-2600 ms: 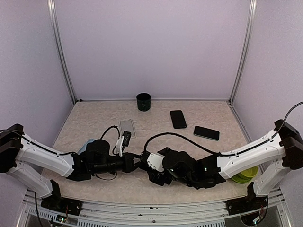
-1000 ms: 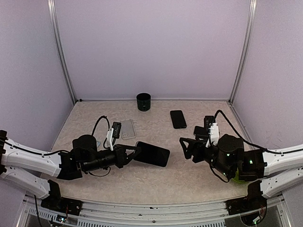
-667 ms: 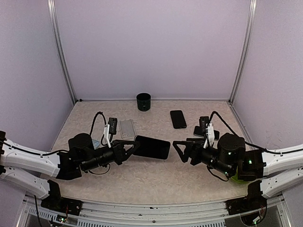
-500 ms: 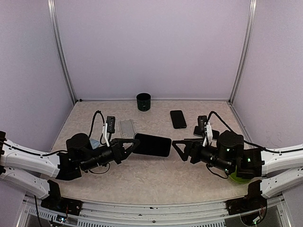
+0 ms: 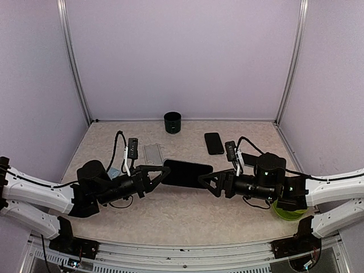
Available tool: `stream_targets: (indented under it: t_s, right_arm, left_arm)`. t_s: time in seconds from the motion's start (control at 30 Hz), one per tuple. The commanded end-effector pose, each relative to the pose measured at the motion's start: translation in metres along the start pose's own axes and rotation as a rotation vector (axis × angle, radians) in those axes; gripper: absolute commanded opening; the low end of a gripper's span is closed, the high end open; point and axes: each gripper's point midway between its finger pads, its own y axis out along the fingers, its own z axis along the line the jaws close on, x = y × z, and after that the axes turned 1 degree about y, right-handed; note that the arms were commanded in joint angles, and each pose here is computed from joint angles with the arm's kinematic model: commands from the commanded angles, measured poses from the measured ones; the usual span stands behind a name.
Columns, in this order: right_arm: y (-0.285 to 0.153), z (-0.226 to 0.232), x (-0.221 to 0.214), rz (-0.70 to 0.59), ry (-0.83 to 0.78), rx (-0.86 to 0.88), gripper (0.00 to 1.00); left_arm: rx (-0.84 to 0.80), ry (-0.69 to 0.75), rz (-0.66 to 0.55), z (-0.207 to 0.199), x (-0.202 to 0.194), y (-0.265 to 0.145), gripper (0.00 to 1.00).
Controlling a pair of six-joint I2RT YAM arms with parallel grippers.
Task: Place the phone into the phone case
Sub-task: Pass from the left arm to the right
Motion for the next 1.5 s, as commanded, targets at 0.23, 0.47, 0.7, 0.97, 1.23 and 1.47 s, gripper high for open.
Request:
stream_targets:
  t_s: [0.23, 0.47, 0.7, 0.97, 1.23, 1.47]
  right_arm:
    - [0.0, 0.056, 0.011, 0.03, -0.015, 0.303, 0.74]
    - [0.002, 0.068, 0.007, 0.055, -0.03, 0.381, 0.68]
    - [-0.001, 0.077, 0.009, 0.043, -0.043, 0.437, 0.57]
    - [0.0, 0.079, 0.008, 0.049, -0.042, 0.458, 0.34]
    - [-0.008, 0.077, 0.011, 0.029, -0.049, 0.464, 0.11]
    - [-0.014, 0.083, 0.013, 0.024, -0.071, 0.493, 0.0]
  left_arm:
    - [-0.126, 0.003, -0.065, -0.024, 0.016, 0.001, 0.0]
    - [-0.126, -0.006, -0.062, -0.023, 0.013, 0.003, 0.0]
    - [-0.123, -0.016, -0.054, -0.021, 0.01, 0.004, 0.0]
    - [-0.114, -0.028, -0.041, -0.017, 0.005, 0.005, 0.0]
    - [-0.066, -0.021, -0.043, -0.007, 0.005, 0.002, 0.0]
    - [-0.044, -0.027, -0.037, -0.001, 0.004, 0.002, 0.14]
